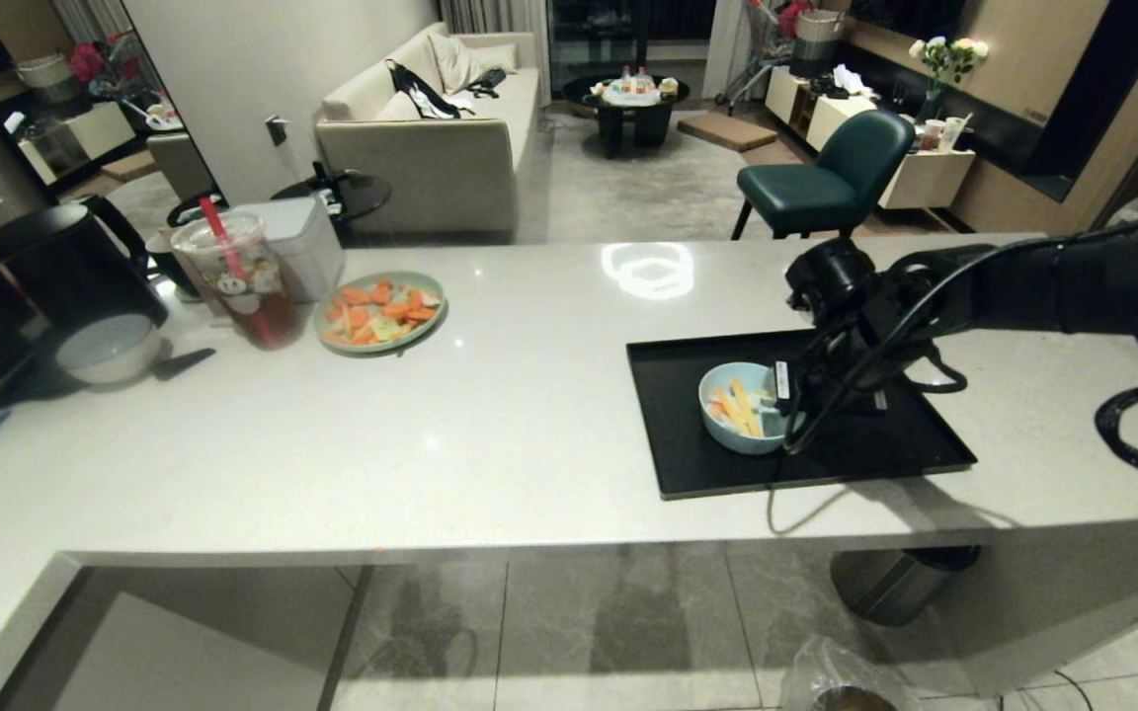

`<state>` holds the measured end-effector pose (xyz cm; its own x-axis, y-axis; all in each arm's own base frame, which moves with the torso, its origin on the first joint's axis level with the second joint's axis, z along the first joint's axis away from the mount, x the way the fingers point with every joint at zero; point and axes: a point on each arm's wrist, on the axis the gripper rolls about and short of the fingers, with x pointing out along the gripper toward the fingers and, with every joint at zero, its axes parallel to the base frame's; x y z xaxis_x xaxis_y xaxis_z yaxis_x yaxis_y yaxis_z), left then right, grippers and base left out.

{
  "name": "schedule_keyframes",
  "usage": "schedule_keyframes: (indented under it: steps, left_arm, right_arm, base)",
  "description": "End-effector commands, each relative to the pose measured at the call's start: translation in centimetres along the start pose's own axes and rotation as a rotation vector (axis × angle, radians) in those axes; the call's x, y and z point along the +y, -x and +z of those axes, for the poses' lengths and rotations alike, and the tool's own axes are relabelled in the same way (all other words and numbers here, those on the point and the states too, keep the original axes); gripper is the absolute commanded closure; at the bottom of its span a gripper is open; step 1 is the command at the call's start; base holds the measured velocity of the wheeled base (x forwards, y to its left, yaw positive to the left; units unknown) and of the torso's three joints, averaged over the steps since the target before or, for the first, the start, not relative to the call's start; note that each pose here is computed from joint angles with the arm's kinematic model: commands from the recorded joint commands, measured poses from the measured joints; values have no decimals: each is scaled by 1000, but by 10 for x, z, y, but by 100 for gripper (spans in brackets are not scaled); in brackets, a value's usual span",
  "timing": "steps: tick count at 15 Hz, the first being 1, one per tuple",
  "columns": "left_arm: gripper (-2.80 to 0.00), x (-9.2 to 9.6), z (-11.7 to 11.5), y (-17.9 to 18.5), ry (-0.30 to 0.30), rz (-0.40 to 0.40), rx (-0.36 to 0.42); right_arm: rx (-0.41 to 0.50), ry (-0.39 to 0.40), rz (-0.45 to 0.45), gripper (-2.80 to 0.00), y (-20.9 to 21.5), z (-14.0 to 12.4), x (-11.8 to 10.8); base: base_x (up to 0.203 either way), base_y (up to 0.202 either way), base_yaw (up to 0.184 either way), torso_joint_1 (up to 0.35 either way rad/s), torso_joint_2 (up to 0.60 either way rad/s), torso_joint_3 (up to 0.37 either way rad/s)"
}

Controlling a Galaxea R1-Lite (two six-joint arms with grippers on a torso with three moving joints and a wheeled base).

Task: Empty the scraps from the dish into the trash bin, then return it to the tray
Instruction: Pick up the bowl with leftover food

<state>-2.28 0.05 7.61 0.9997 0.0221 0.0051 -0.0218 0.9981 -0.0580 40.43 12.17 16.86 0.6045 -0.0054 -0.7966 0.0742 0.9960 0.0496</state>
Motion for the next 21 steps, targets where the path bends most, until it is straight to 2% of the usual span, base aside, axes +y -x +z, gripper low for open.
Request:
schedule_keyframes:
  steps: [1,7,10,14,17,21]
  left_arm:
    - [0,0,0,0,0,0,0]
    - [0,0,0,0,0,0,0]
    - [0,0,0,0,0,-1,-1]
    - [0,0,0,0,0,-1,-1]
    - [0,0,0,0,0,0,0]
    - [0,0,0,0,0,0,0]
  right_arm:
    - [2,0,-1,0,2,-1,0]
    - [8,1,-34,0,2,-3,-2]
    - [1,-49,-29,0,8,-3,-1]
    - [-10,-47,-8,0,35,-12,3]
    - [-39,-74,20,0,61,-19,5]
    - [-95,-48,96,0,109,-41,12]
  base:
    - [0,0,0,0,0,0]
    - [0,0,0,0,0,0]
    - [0,0,0,0,0,0]
    - [0,0,0,0,0,0]
    - [0,0,0,0,0,0]
    - [0,0,0,0,0,0]
